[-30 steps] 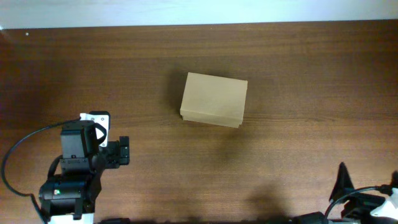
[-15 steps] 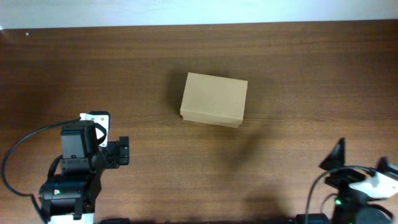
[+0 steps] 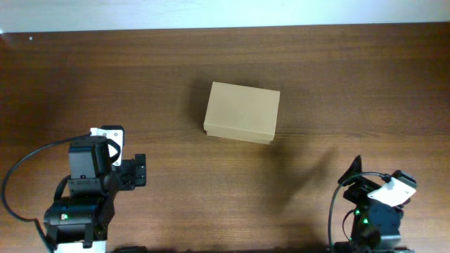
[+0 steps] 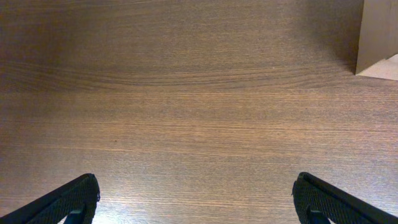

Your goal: Pack container

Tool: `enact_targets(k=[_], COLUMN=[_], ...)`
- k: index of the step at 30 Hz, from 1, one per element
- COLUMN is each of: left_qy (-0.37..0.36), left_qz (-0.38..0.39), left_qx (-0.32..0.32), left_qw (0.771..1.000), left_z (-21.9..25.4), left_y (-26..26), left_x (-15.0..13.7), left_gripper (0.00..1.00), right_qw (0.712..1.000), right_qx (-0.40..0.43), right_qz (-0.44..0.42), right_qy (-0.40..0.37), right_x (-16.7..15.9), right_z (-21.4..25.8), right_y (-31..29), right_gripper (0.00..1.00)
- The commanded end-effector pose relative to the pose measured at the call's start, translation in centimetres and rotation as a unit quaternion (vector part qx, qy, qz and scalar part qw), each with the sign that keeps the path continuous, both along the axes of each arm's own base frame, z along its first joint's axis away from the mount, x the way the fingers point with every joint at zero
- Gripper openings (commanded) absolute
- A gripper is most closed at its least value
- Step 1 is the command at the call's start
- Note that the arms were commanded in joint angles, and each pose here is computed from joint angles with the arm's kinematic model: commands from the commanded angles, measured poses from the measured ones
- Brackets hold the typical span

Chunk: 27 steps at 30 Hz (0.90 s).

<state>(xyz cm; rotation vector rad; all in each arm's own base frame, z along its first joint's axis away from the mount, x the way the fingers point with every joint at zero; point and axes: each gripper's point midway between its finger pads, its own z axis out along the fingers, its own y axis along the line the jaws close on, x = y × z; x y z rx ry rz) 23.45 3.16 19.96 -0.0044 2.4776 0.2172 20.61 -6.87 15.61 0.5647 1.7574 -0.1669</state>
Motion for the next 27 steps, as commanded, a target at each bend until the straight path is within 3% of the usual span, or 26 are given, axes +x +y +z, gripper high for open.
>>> enact_targets(k=[1,27], left_qy=[0.002,0.002], left_qz=[0.002,0.003], left_qx=[0.006,0.006], left_qw=[1.000,1.000], left_z=[-0.1,-0.1], left_y=[0.2,0.2], left_x=[0.0,0.0], left_gripper=[1.00,1.00], right_qw=[1.000,1.000], right_qx=[0.007,0.007], right_qz=[-0.003,-0.003], right_qy=[0.010,0.024], right_x=[0.1,0.2], right_z=[-1.5,-2.9], right_y=[-0.1,-0.1], right_gripper=[0.99,0.99])
